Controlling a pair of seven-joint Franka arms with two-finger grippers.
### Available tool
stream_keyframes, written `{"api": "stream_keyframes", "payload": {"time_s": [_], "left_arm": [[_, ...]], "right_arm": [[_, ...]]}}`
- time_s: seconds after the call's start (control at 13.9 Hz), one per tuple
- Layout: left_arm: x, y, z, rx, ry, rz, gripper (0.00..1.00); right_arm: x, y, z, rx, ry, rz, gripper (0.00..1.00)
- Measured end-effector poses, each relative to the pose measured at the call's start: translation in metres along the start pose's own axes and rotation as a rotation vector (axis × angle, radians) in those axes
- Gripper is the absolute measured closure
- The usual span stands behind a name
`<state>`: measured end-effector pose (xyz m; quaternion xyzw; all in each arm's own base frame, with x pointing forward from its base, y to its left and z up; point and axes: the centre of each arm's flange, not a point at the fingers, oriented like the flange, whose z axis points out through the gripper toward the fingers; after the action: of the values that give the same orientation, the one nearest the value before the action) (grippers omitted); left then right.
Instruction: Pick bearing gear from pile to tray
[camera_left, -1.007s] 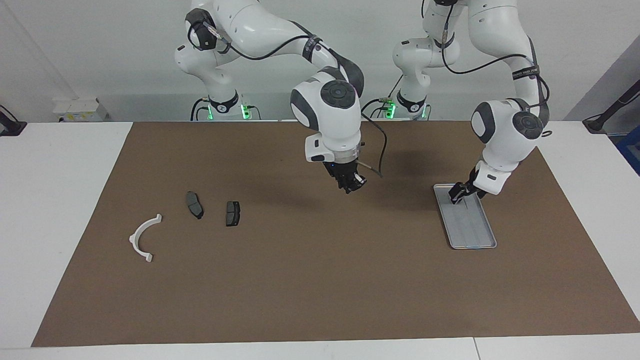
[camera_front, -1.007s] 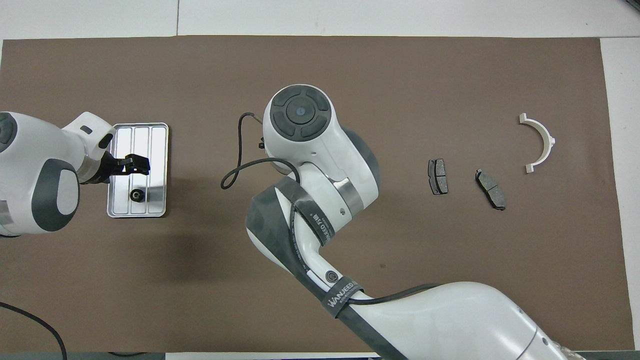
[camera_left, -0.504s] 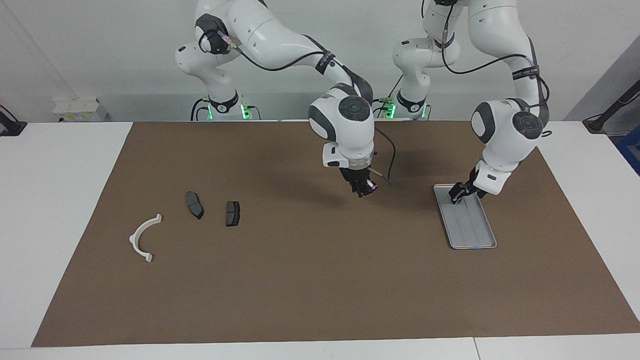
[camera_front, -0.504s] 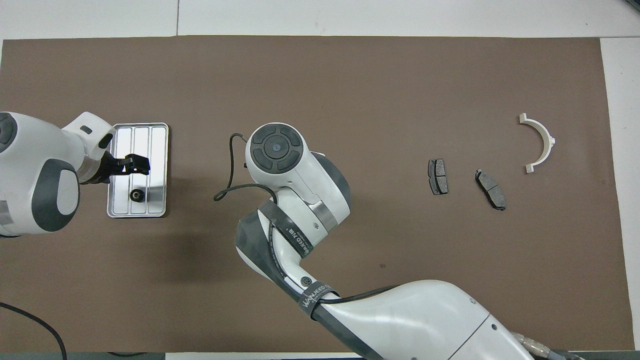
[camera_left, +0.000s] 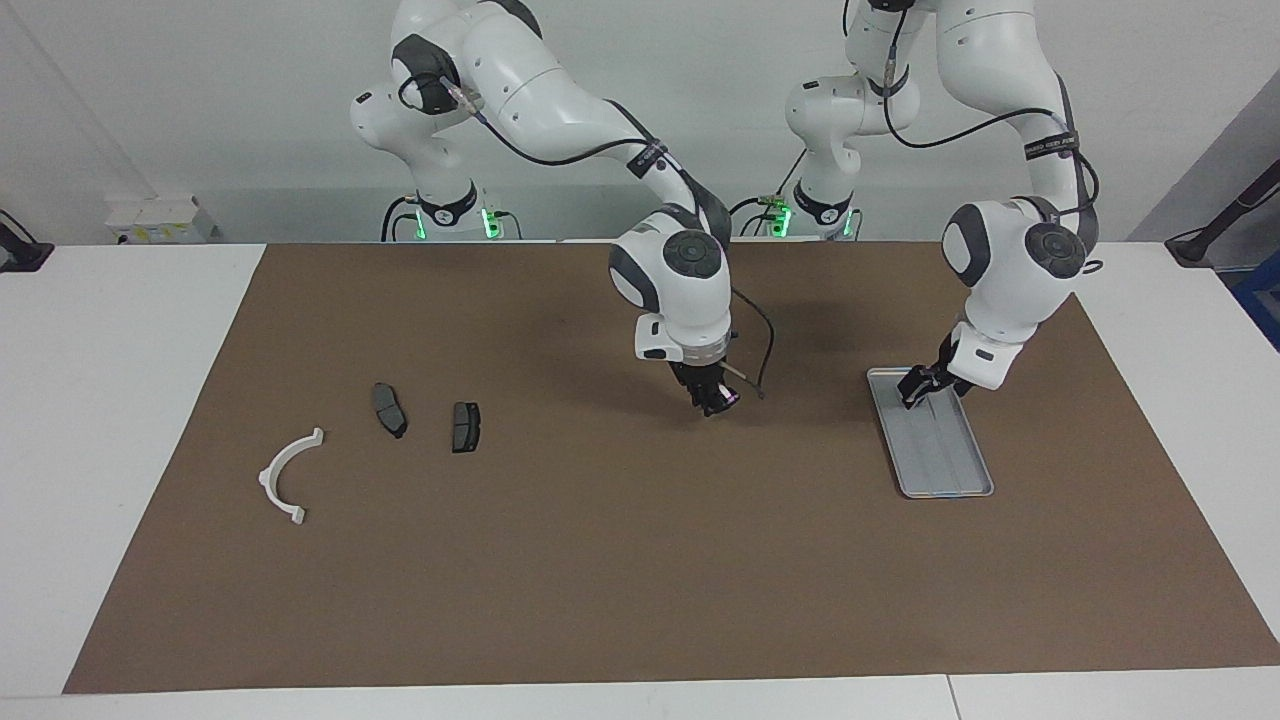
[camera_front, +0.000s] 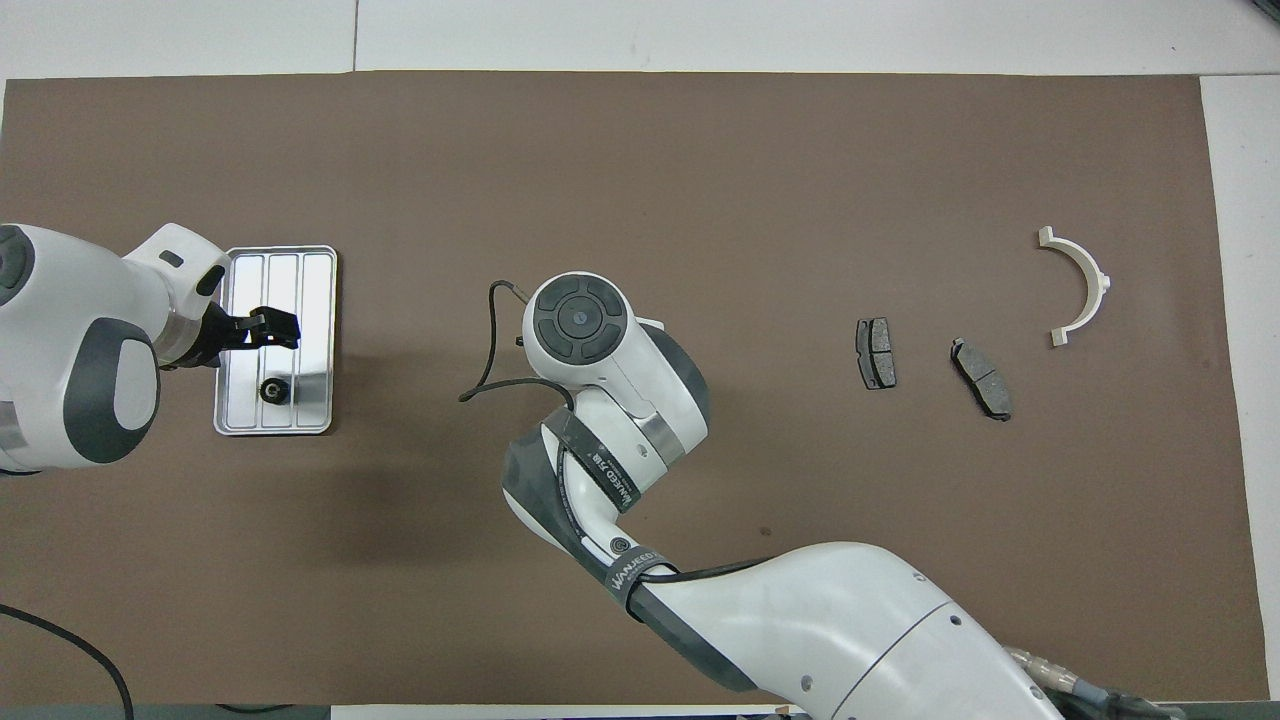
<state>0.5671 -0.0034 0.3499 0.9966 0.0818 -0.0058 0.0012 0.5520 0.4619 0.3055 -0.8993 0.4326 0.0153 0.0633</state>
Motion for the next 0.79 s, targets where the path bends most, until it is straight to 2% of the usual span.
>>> {"api": "stream_keyframes", "payload": {"time_s": [0.22, 0.72, 0.79], "left_arm": [[0.000, 0.000, 0.000, 0.000, 0.000, -0.002, 0.00], [-0.001, 0.004, 0.000, -0.001, 0.001, -0.005, 0.00], [-0.001, 0.006, 0.000, -0.001, 0.001, -0.001, 0.00]], "right_arm": [[0.003, 0.006, 0.014, 0.006, 0.010, -0.003, 0.76], [0.003, 0.007, 0.016, 0.008, 0.012, -0.006, 0.76], [0.003, 0.007, 0.016, 0.009, 0.013, -0.006, 0.69]]}}
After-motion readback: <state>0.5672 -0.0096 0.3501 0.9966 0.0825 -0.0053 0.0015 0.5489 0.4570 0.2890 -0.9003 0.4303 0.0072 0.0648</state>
